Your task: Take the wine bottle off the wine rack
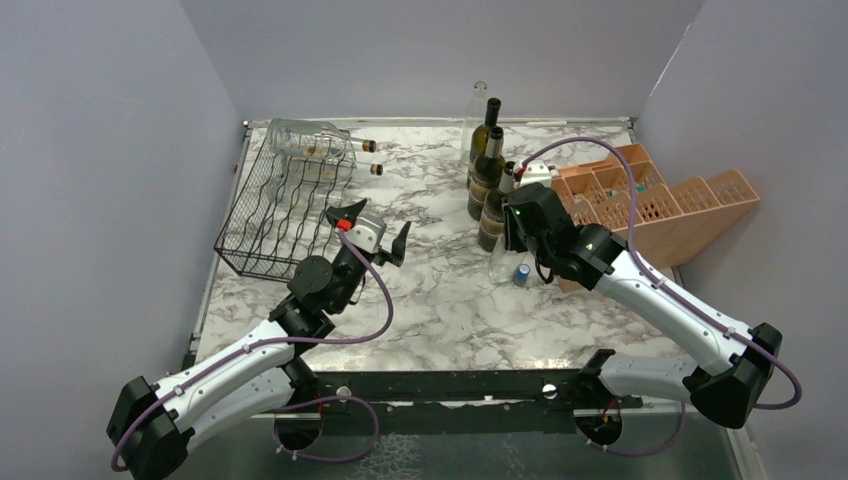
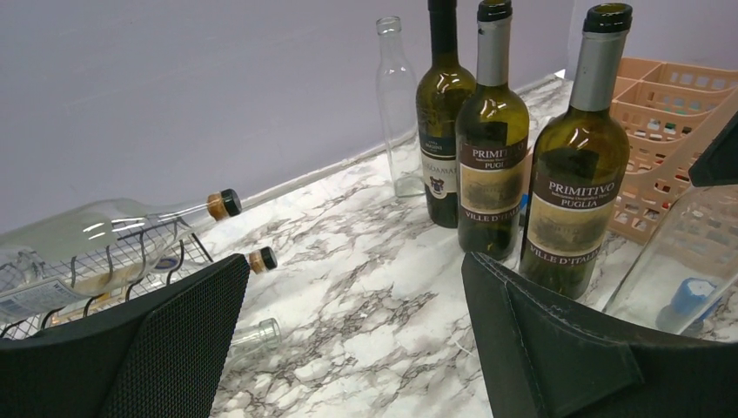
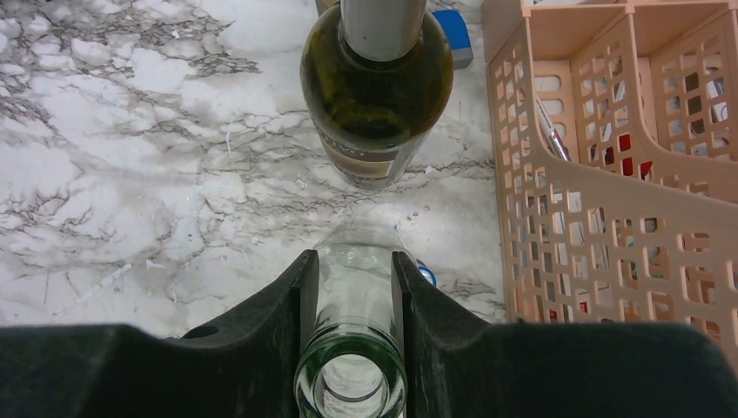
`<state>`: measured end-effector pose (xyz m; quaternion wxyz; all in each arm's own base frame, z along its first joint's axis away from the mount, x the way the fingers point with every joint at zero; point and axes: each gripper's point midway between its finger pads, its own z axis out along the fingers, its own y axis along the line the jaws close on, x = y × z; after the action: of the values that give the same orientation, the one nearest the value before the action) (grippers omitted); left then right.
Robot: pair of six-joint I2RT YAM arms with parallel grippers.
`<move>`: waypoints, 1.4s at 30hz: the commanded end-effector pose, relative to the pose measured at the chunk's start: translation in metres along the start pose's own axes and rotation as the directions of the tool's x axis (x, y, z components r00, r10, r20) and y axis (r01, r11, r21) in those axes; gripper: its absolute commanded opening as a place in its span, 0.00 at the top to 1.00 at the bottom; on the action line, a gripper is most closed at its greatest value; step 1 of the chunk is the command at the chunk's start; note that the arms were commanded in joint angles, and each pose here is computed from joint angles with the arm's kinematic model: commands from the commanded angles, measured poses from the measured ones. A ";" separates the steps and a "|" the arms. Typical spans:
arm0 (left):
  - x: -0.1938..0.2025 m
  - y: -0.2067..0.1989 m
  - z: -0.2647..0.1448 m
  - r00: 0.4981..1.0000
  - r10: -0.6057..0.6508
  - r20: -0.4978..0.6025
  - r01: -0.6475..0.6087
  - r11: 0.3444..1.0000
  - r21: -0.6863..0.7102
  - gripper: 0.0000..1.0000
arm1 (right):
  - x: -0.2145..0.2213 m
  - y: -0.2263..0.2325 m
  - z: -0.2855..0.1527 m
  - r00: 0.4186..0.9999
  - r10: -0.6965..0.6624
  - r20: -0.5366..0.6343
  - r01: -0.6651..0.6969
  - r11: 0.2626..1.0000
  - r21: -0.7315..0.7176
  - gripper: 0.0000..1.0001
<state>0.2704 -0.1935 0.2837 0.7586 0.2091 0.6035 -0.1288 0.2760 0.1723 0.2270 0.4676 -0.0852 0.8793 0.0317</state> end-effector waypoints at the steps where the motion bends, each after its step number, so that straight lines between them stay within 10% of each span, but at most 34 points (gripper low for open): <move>1: -0.008 0.007 -0.001 0.999 -0.036 0.033 0.037 0.999 -0.030 0.01 | -0.015 -0.008 -0.002 0.999 -0.026 0.020 0.025 0.999 0.044 0.86; 7: -0.007 0.010 -0.001 0.999 -0.043 0.034 0.044 0.998 -0.038 0.01 | -0.003 -0.004 0.013 0.996 -0.061 -0.059 0.065 0.996 0.055 0.83; 31: -0.003 0.023 -0.003 0.999 -0.040 0.026 0.042 0.995 -0.094 0.01 | -0.021 0.003 -0.004 0.997 -0.072 -0.009 0.072 0.997 -0.030 0.09; 42: -0.017 0.068 -0.010 0.996 -0.053 0.068 0.067 0.968 -0.242 0.01 | -0.081 0.011 -0.038 0.966 -0.186 0.177 0.209 0.970 -0.124 0.04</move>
<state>0.2809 -0.1654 0.2907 0.7709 0.1613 0.6068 -0.1070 0.2846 0.1779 0.2771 0.4946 -0.1619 0.8533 0.0328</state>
